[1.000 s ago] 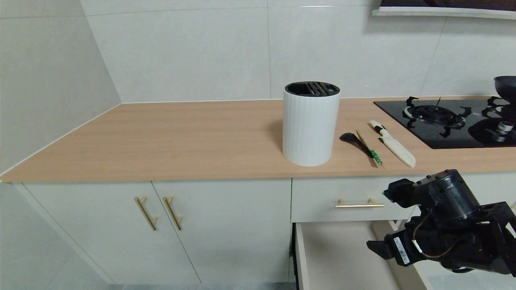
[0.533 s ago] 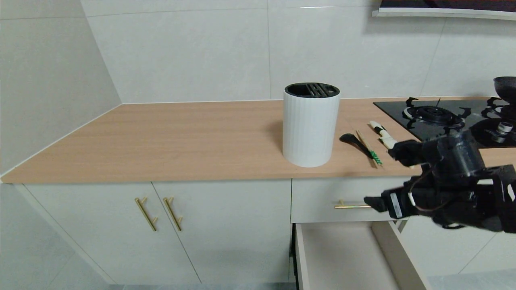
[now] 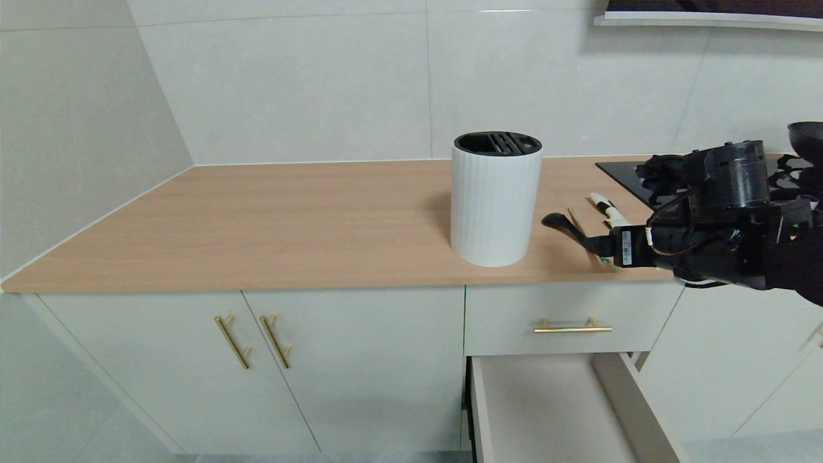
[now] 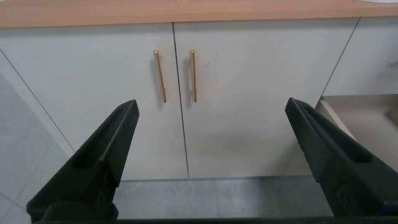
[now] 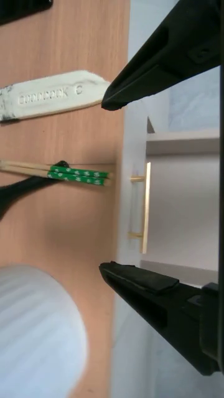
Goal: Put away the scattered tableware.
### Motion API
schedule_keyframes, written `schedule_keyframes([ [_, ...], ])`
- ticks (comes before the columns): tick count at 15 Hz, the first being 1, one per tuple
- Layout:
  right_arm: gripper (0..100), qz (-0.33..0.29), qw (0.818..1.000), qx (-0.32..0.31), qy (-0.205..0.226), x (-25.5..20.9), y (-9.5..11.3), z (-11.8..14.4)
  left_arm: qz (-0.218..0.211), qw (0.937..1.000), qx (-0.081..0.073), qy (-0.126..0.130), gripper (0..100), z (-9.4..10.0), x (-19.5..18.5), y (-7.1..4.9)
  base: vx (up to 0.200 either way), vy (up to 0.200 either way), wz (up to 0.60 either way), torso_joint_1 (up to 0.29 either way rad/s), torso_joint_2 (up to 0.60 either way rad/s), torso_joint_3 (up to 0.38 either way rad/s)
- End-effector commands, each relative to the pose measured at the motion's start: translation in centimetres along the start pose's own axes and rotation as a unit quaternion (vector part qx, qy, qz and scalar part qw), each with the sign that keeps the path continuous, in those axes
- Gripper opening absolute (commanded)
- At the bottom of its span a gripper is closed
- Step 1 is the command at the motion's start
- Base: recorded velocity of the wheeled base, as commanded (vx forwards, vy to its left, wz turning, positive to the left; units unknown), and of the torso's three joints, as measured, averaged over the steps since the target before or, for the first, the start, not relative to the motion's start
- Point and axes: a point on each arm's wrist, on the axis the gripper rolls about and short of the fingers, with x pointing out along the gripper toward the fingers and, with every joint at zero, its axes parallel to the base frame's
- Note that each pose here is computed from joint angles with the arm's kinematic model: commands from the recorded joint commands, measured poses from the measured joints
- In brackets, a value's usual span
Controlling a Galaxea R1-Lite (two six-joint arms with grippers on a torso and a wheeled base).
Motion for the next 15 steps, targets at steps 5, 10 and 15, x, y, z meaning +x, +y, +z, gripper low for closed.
schedule_keyframes([
  [5,100,-0.014,1.000,0.006,0.018,4.5,0.5,-2.0,0.000,1.0000,0.000,0.001,100,0.0,0.0,0.0,0.000,0.000,0.00,0.000,0.00,0.000],
  [10,100,-0.040,0.999,0.026,0.018,7.1,0.3,-2.5,0.000,1.0000,0.000,0.000,100,0.0,0.0,0.0,0.000,0.000,0.00,0.000,0.00,0.000],
  [15,100,-0.046,0.998,0.028,0.023,7.7,0.0,-2.8,0.000,1.0000,0.000,0.001,100,0.0,0.0,0.0,0.000,0.000,0.00,0.000,0.00,0.000],
])
